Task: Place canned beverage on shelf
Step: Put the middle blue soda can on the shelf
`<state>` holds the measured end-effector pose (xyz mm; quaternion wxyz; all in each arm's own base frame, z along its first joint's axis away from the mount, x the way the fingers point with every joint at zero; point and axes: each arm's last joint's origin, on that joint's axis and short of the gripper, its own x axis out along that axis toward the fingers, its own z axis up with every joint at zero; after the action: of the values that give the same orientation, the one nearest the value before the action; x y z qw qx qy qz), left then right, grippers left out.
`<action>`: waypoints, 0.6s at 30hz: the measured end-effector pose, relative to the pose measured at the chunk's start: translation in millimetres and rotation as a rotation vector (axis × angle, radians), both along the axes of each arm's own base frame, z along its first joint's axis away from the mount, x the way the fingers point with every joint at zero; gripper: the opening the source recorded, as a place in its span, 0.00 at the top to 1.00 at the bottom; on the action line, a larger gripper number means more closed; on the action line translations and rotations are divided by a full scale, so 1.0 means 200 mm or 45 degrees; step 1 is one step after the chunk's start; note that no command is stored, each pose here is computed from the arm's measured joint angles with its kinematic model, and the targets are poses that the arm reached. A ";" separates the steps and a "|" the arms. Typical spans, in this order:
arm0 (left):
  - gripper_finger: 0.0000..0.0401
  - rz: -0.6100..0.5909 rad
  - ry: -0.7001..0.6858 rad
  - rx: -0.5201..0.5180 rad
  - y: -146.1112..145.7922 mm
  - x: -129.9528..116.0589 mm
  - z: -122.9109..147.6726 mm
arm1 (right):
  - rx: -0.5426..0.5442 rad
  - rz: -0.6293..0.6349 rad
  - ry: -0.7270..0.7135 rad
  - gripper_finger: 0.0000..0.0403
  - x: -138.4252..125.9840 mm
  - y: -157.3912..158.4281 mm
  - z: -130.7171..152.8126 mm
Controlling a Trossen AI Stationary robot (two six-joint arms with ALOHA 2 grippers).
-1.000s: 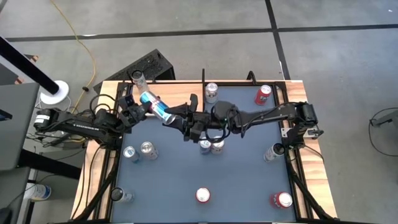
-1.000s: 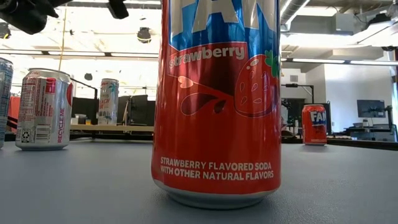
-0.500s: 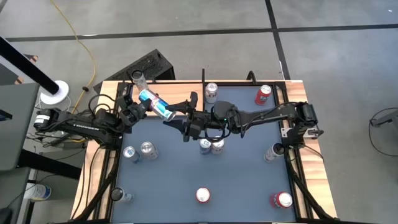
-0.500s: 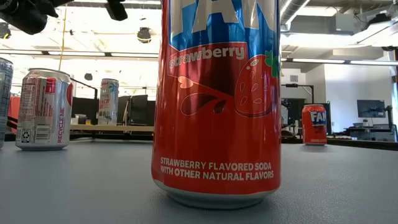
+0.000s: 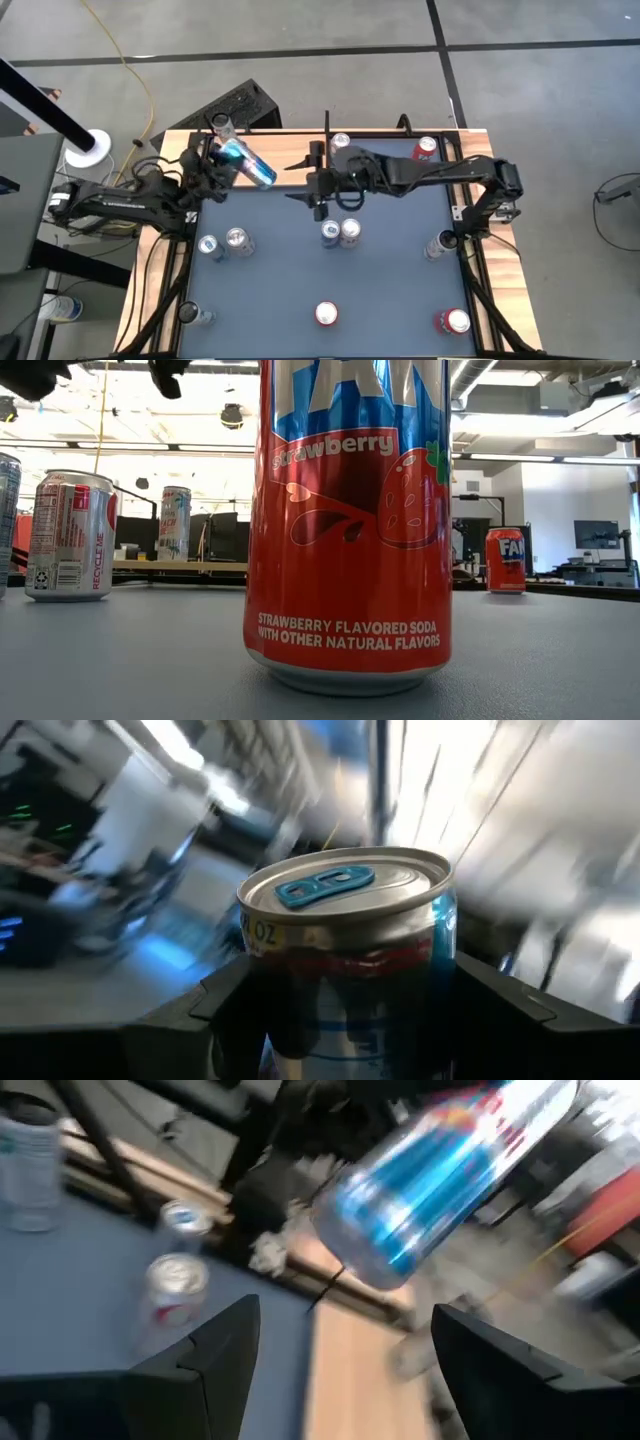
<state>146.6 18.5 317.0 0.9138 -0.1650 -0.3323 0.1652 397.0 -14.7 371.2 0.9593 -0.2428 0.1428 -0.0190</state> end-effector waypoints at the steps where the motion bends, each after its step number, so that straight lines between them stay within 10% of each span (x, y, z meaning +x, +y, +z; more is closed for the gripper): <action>1: 0.42 0.024 0.088 0.020 0.01 0.00 0.01 | 0.039 0.010 0.027 0.28 -0.02 -0.02 0.00; 10: 0.42 0.198 0.965 0.191 0.07 0.00 0.14 | 0.277 -0.052 0.099 0.28 -0.09 -0.19 0.01; 18: 0.42 -0.096 1.203 0.523 0.05 0.09 0.05 | 0.338 0.126 -0.042 0.28 0.00 -0.19 0.00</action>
<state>165.4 29.2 326.3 0.9831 0.0985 0.0972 0.1200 397.0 -53.1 370.6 0.9850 -0.1201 0.1159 0.0435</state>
